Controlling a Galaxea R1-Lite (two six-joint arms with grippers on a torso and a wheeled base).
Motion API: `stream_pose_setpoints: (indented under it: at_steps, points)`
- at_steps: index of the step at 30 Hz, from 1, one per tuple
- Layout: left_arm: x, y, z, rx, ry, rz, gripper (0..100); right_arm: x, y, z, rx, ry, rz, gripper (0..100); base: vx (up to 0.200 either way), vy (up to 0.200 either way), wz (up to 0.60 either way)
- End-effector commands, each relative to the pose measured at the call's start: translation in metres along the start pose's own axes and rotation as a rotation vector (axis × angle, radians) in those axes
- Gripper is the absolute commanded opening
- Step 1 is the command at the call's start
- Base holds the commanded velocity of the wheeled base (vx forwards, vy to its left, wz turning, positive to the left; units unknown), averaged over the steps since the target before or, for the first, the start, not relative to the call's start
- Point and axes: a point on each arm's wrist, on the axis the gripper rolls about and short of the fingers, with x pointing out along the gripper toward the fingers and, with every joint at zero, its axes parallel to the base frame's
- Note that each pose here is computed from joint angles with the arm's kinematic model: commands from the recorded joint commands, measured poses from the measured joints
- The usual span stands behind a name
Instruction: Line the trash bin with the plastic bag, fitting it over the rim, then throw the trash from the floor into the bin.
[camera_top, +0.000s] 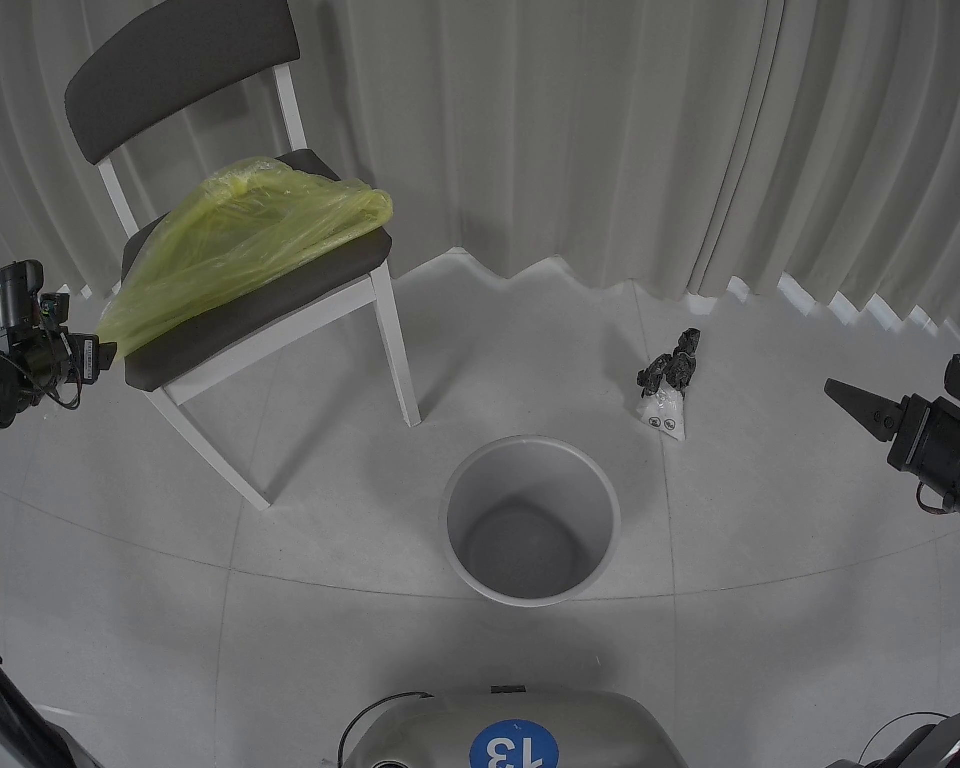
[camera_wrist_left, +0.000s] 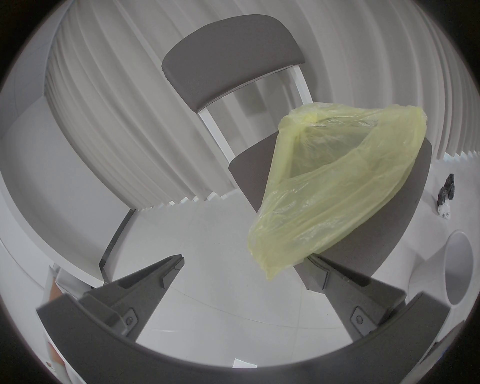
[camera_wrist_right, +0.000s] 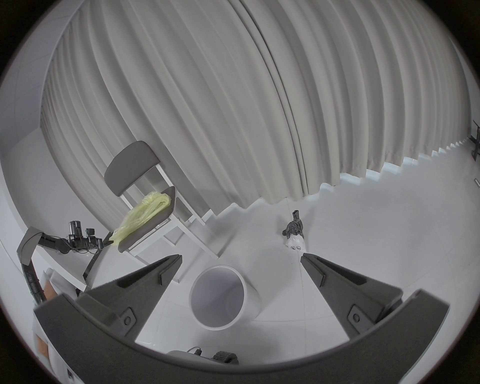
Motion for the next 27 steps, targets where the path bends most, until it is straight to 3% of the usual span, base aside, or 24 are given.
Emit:
stream_pose_setpoints:
  at_steps: [1, 15, 27]
  points:
    - [0.003, -0.001, 0.0, -0.001, -0.006, 0.001, 100, 0.001, -0.001, 0.0, 0.001, 0.002, -0.003, 100, 0.0, 0.0, 0.0]
    - [0.02, -0.01, 0.003, -0.028, -0.085, 0.042, 100, 0.001, -0.003, 0.001, 0.014, -0.005, -0.013, 100, 0.0, 0.0, 0.0]
    - [0.021, -0.011, 0.002, -0.035, -0.082, 0.053, 100, 0.0, -0.003, 0.003, 0.014, -0.012, -0.017, 100, 0.0, 0.0, 0.0]
